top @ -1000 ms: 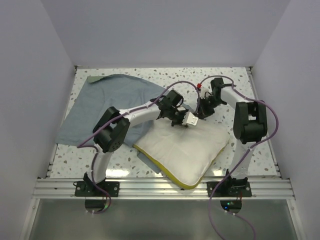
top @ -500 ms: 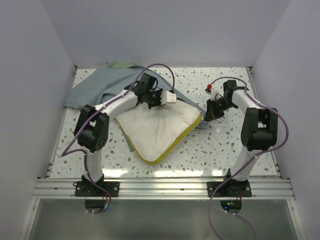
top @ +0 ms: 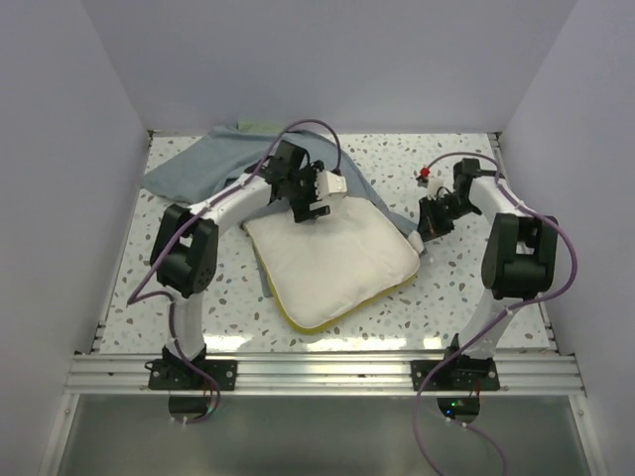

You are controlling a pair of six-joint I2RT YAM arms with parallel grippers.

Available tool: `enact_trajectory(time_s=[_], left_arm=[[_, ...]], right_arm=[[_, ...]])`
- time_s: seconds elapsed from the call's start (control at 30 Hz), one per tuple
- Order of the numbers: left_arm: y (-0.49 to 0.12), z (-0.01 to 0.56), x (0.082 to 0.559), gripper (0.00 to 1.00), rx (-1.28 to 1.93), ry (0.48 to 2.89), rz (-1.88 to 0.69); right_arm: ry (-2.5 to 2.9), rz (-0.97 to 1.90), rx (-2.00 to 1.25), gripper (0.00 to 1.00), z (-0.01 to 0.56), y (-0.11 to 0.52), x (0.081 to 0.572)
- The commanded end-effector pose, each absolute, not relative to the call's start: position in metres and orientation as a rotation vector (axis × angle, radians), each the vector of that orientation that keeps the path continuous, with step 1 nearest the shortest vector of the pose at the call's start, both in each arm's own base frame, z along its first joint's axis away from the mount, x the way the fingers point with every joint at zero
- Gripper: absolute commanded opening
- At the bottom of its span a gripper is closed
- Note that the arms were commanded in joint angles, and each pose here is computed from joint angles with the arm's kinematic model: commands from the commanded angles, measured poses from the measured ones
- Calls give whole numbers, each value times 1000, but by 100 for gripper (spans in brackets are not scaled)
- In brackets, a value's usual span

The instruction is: Put the pillow into the pillowcase

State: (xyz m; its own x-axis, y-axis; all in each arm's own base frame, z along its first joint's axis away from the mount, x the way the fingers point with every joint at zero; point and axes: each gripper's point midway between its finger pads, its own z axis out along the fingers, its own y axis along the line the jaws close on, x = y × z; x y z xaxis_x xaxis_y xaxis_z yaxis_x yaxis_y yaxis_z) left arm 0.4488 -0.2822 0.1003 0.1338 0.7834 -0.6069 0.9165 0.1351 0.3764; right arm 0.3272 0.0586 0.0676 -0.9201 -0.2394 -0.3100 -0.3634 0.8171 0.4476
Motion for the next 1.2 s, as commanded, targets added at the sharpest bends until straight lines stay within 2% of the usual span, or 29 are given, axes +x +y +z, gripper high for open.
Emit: enact_trajectory(time_s=[0.0, 0.17, 0.27, 0.33, 0.37, 0.4, 0.43, 0.47, 0.53, 0.6, 0.63, 0.7, 0.77, 0.8, 0.83, 0.93, 1.03, 1.17], left_arm=[[-277, 151, 401, 96, 1642, 1717, -427], [-250, 161, 347, 100, 1787, 1708, -458], [-227, 156, 350, 99, 1786, 1776, -387], [-226, 168, 361, 98, 1614, 1834, -461], [-211, 171, 374, 96, 1492, 1894, -477], [-204, 171, 379, 95, 1333, 1999, -492], [-197, 187, 397, 94, 1229, 1968, -424], [-179, 172, 397, 94, 1144, 2034, -386], [-159, 190, 406, 95, 990, 2015, -279], [-138, 177, 400, 95, 859, 2086, -228], [-127, 188, 402, 95, 787, 2063, -214], [-118, 175, 391, 96, 641, 2132, -278], [-104, 167, 384, 96, 487, 2171, -331], [-99, 164, 382, 96, 432, 2184, -364], [-81, 166, 385, 96, 336, 2178, -388], [-61, 159, 376, 96, 139, 2218, -534], [-53, 166, 368, 98, 48, 2208, -586], [-35, 154, 350, 100, -155, 2231, -644]], right_arm=[[2821, 772, -334, 0, 73, 51, 337], [2776, 698, -295, 0, 68, 44, 379], [2704, 579, -256, 0, 80, 32, 427], [2616, 463, -247, 0, 109, 20, 468], [2605, 429, -240, 9, 112, 15, 480], [2546, 349, -242, 23, 136, 6, 499], [2526, 319, -264, 40, 148, 3, 503], [2534, 302, -280, 71, 158, 1, 498], [2489, 223, -354, 87, 189, -6, 497], [2469, 196, -397, 94, 216, -4, 475], [2465, 199, -460, 94, 222, 5, 462], [2453, 247, -552, 94, 233, 30, 426], [2428, 294, -731, 94, 230, 83, 398], [2438, 318, -785, 94, 222, 100, 372], [2393, 362, -875, 95, 219, 140, 360], [2391, 376, -1047, 97, 190, 198, 322], [2371, 297, -1166, 98, 169, 239, 309], [2347, 237, -1163, 99, 166, 286, 305]])
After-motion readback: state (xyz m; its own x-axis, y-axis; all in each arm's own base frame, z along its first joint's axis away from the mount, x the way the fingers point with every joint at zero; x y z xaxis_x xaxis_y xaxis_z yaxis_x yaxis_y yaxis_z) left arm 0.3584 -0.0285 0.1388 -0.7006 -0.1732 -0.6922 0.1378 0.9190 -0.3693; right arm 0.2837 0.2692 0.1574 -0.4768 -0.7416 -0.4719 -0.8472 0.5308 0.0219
